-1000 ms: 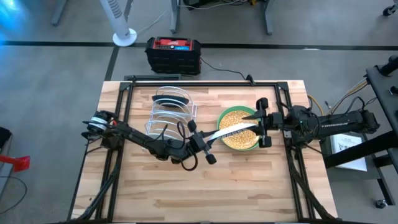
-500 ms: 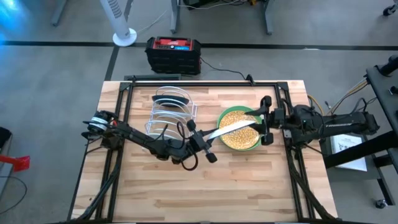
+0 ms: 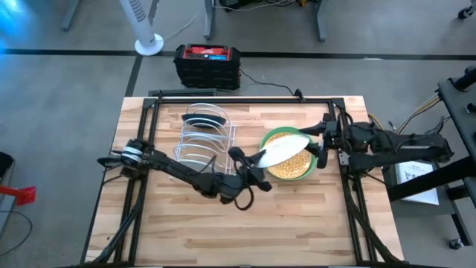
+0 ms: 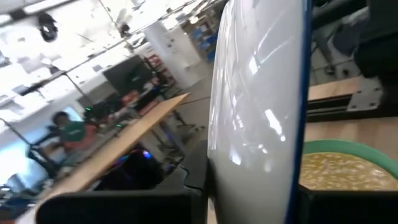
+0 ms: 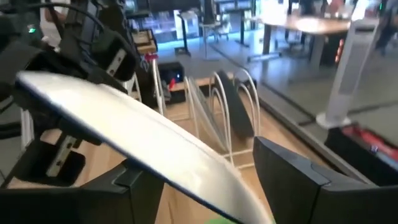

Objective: Sort dishes
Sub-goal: Put the blue pattern plate in the dish rack

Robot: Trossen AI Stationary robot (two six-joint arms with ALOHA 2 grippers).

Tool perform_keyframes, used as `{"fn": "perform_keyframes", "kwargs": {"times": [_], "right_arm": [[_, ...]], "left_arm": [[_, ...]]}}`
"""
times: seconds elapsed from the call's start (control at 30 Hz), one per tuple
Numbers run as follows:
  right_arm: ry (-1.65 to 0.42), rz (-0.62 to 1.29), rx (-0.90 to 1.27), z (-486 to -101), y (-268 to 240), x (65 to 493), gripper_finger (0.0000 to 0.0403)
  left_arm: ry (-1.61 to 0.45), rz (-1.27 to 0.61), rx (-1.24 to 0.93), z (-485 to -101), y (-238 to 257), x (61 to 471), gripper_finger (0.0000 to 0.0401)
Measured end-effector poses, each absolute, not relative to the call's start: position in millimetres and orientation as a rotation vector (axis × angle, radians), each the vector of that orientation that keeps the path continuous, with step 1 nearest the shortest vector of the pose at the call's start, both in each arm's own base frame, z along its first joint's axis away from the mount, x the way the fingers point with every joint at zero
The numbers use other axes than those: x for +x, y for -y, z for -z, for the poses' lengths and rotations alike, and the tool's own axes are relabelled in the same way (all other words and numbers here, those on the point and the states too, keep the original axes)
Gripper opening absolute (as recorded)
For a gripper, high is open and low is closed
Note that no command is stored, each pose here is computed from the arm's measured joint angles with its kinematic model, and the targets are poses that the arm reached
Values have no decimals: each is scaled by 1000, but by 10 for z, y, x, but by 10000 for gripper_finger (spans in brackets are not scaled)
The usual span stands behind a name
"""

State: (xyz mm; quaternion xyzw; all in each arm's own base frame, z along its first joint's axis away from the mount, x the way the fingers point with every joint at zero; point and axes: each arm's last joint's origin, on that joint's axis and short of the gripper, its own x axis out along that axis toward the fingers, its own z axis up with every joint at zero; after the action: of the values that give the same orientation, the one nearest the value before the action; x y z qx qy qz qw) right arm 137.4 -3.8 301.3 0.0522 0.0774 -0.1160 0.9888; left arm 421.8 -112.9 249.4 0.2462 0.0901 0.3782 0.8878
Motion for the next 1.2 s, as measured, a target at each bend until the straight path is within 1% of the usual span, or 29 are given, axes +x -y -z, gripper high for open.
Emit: {"fn": "perform_keyframes", "kwargs": {"times": [0.17,0.27,0.37,0.53,0.67,0.8,0.9,1.03,1.1,1.2], "right_arm": [[-235,268,200,-3031,45,1285,239],[-296,290,266,-3018,46,1232,243],[-345,307,318,-2974,46,1190,243],[-420,352,352,-2894,54,1139,237],[-479,370,384,-2836,53,1109,233],[-519,369,462,-2789,43,1092,235],[-504,359,585,-2746,29,1084,241],[-427,386,816,-2683,25,1066,251],[-366,347,934,-2679,15,1081,257],[-279,214,1060,-2683,-13,1120,265]], "left_arm": [[-242,-851,588,-2463,1195,4389,28],[-259,-857,616,-2457,1217,4432,28],[-272,-857,630,-2447,1248,4422,28],[-359,-939,698,-2408,1293,4385,28],[-387,-941,729,-2349,1302,4394,28],[-451,-1000,775,-2351,1287,4376,28],[-502,-1012,830,-2337,1283,4371,28],[-547,-985,909,-2258,1305,4390,28],[-561,-958,946,-2195,1315,4408,28],[-584,-936,984,-2093,1323,4432,28]]}}
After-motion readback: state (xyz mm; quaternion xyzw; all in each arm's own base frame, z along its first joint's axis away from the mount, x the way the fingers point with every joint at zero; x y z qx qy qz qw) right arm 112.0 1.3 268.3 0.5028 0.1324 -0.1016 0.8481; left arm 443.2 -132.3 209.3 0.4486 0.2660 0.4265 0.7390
